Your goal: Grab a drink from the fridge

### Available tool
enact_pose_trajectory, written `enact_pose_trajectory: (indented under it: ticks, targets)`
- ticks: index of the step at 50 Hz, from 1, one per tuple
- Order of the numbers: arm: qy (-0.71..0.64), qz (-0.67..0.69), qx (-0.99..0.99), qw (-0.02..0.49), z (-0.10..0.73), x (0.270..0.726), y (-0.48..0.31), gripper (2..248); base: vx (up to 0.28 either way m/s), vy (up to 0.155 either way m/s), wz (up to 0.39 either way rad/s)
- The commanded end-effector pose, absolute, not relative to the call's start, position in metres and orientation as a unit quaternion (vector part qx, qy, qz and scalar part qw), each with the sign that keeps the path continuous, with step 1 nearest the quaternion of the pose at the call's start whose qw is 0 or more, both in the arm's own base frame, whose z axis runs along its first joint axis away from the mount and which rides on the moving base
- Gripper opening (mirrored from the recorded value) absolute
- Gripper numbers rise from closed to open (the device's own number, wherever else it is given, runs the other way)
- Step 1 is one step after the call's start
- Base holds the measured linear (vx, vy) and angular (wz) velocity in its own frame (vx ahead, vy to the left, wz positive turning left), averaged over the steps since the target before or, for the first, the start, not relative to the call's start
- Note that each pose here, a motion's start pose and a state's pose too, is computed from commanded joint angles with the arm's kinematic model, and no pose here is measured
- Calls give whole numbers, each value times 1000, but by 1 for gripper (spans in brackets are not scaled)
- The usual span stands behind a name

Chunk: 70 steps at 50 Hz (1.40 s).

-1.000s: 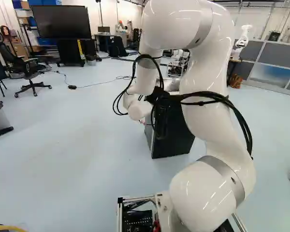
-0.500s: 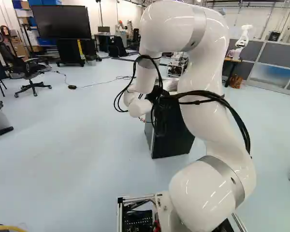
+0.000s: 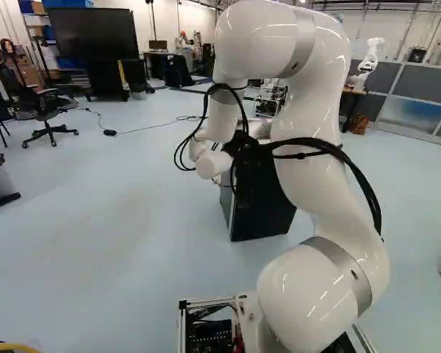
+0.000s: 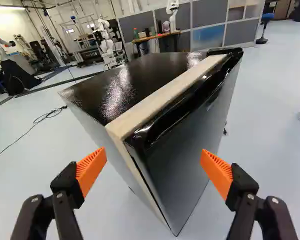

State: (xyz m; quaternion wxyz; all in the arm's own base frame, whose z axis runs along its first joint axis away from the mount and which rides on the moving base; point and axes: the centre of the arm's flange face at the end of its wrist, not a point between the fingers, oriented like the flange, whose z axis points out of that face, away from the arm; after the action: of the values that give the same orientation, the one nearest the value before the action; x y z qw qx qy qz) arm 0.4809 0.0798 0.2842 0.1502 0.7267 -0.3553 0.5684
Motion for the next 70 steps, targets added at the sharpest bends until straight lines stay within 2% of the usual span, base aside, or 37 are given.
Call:
enact_pose_trajectory:
  ticks: [70]
  targets:
    - [-365,563,724,162,285,473,62,247,0,0,0]
